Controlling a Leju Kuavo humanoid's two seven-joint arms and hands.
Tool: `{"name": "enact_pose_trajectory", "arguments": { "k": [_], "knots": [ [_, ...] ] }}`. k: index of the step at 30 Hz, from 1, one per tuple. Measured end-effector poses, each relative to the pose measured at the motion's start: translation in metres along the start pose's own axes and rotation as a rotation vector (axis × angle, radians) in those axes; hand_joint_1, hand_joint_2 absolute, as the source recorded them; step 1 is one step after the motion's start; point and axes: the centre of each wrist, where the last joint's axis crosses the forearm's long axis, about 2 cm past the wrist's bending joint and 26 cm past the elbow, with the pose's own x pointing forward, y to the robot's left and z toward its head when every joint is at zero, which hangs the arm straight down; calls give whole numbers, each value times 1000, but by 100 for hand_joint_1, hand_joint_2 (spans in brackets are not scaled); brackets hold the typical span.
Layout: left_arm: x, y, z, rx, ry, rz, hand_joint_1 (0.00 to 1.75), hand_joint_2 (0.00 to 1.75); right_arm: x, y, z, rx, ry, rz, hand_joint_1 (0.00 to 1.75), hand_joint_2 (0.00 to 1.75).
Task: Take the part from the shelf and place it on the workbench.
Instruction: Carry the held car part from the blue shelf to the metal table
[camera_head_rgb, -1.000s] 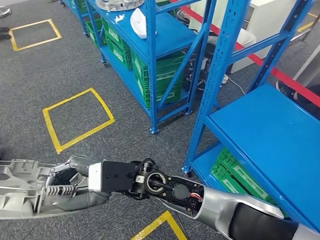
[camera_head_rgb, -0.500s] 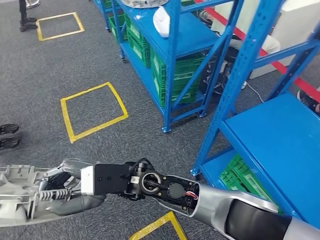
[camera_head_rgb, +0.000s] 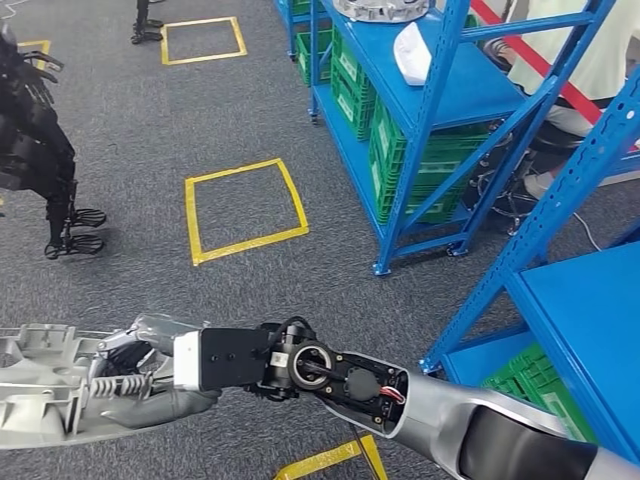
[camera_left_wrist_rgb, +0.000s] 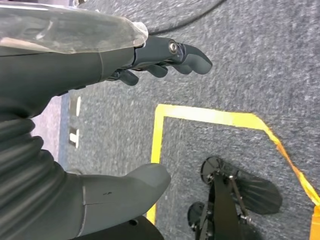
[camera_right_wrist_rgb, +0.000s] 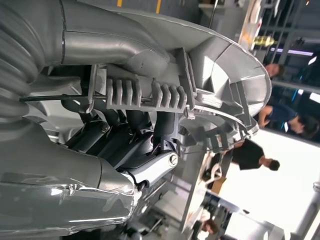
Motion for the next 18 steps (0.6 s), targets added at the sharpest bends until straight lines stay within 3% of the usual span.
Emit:
{"name": "enact_pose_trajectory", "arguments": {
  "k": [10,18],
  "knots": [
    [0,6,-1,20,-1,0,0,175,0,1,-1,2,0,0,169,175],
    [7,55,-5,159,-18,-2,0,175,0,1,-1,1,1,1,169,175]
  ]
}}
